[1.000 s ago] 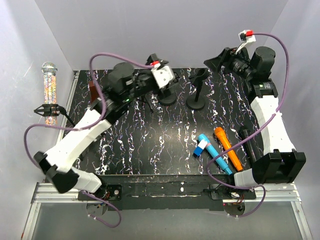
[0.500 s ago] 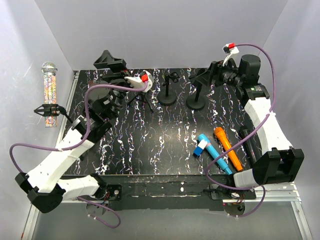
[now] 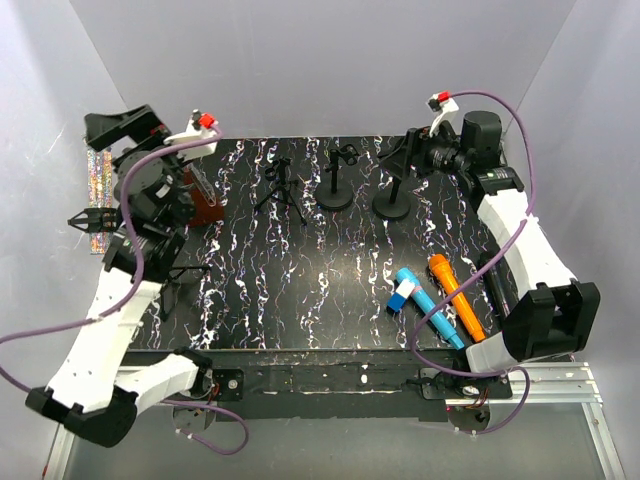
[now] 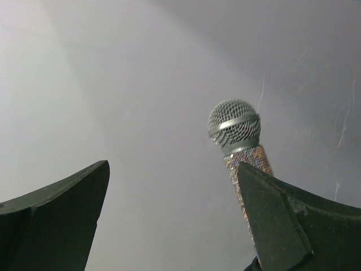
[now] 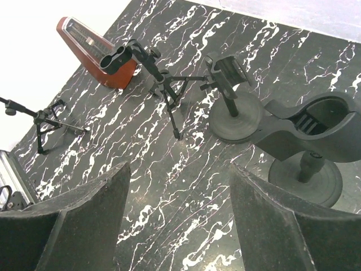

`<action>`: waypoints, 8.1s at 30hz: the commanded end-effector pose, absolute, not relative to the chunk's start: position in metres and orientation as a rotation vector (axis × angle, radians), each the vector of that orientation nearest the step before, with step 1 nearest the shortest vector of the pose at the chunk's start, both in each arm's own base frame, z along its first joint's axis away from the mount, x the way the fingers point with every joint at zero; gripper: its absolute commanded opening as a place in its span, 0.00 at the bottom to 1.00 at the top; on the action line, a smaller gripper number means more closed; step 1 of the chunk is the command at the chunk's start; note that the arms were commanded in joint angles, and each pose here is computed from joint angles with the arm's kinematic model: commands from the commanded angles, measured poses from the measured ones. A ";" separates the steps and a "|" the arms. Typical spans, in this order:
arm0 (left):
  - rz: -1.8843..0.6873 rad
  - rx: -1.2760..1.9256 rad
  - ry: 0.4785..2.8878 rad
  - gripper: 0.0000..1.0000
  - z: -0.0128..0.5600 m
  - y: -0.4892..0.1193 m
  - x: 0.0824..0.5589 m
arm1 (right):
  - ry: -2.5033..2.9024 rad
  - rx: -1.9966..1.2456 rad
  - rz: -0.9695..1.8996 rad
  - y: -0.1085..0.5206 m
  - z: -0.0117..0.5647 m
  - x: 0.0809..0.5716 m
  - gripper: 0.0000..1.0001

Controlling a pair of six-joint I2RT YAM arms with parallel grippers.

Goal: Remove the microphone from the stand

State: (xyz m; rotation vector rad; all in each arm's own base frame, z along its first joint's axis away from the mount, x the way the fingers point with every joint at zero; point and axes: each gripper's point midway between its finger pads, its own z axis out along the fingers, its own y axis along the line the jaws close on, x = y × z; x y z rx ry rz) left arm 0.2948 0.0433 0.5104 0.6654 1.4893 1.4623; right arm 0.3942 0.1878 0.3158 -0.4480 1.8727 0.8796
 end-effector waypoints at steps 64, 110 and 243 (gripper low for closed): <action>0.781 0.151 1.833 0.11 0.429 0.080 0.306 | 1.799 -0.574 0.889 0.239 0.340 0.393 0.77; -0.659 0.928 1.561 0.00 0.439 -0.179 0.275 | 1.758 -0.671 0.828 0.240 0.338 0.367 0.77; -0.378 1.101 1.607 0.88 0.435 -0.213 0.290 | 1.324 -0.688 1.007 0.172 0.546 0.351 0.01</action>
